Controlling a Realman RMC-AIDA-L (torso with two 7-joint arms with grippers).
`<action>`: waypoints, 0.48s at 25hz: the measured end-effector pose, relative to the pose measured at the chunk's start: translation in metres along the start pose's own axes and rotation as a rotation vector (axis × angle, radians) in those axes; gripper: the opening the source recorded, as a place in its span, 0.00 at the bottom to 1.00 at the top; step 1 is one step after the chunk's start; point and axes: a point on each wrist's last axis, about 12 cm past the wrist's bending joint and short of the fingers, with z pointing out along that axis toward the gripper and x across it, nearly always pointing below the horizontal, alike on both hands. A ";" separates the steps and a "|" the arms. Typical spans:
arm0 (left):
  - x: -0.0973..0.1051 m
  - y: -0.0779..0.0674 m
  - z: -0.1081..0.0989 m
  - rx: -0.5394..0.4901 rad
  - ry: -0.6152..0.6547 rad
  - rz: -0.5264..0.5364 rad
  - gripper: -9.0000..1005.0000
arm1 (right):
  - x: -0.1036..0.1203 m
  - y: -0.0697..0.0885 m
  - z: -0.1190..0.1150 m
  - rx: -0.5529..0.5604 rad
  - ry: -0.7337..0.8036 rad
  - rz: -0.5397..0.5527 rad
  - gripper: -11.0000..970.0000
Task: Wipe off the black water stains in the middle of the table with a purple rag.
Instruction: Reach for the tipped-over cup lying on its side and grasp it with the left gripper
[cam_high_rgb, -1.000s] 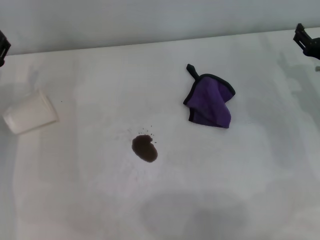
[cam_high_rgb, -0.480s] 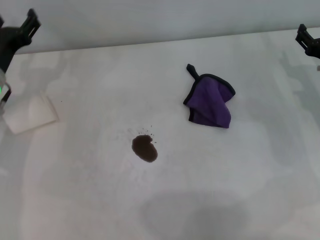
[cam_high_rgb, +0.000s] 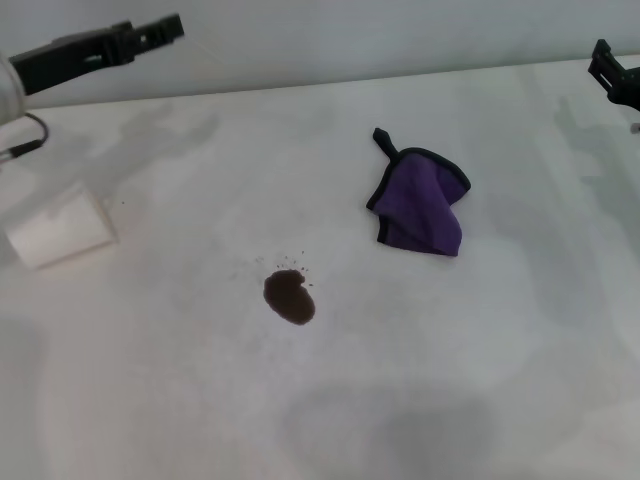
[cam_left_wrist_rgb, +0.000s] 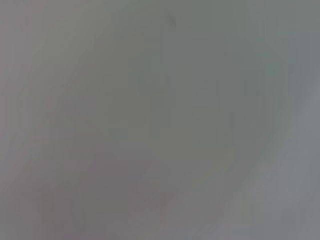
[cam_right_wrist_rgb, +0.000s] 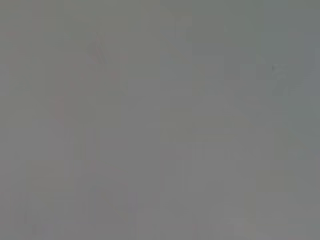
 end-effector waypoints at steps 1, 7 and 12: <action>-0.005 0.001 -0.003 0.017 0.046 0.001 0.88 | 0.000 0.000 0.000 -0.001 -0.001 0.000 0.89; -0.046 -0.002 -0.033 0.053 0.284 0.079 0.88 | -0.002 0.003 0.004 -0.005 0.001 -0.001 0.89; -0.067 -0.008 -0.048 -0.082 0.544 0.211 0.88 | 0.000 0.003 0.002 -0.003 0.010 0.002 0.89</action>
